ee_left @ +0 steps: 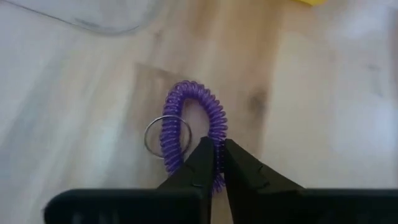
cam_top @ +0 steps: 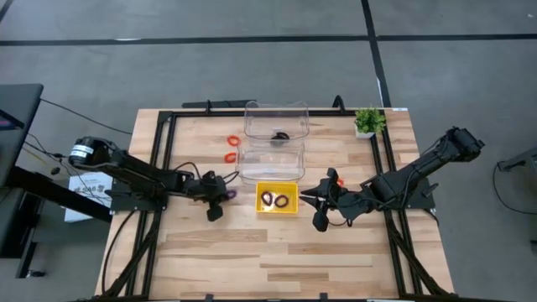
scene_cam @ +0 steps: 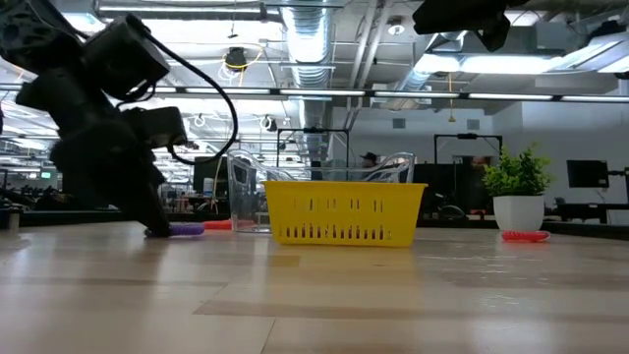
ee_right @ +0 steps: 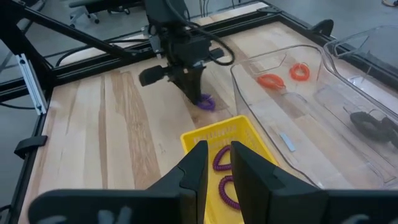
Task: Sort spring keychains
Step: Put the purple spring keychain into the yellow bin
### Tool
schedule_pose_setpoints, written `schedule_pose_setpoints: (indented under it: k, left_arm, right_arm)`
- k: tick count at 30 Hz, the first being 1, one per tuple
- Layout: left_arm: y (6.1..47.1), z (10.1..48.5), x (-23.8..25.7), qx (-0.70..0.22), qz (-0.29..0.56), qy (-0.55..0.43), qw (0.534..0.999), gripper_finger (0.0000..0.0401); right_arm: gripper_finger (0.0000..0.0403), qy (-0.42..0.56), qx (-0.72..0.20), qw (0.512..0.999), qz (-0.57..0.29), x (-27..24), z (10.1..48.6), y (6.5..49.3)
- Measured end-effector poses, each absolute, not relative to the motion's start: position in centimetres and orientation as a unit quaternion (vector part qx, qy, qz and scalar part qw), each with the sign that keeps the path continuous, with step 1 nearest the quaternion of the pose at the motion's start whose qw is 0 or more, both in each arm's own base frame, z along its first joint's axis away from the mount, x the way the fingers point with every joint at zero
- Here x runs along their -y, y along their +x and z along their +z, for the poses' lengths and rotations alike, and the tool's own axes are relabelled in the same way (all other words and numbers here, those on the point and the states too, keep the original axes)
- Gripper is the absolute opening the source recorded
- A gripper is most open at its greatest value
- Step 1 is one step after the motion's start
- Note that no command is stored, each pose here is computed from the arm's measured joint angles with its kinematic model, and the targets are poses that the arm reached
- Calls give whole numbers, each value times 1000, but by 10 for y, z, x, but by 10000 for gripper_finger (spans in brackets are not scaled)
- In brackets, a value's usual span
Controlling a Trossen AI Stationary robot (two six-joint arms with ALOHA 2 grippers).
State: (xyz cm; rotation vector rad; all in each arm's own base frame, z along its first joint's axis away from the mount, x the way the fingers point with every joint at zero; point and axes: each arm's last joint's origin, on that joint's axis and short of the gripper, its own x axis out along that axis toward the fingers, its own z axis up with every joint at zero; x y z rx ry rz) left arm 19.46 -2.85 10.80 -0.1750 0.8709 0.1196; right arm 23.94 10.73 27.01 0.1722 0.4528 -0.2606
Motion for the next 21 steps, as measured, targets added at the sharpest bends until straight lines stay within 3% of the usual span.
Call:
schedule_pose_setpoints:
  k: [21]
  left_arm:
    - [189, 156, 48, -279, 18, -99, 955, 23]
  right_arm:
    - [60, 84, -224, 962, -129, -107, 270, 239]
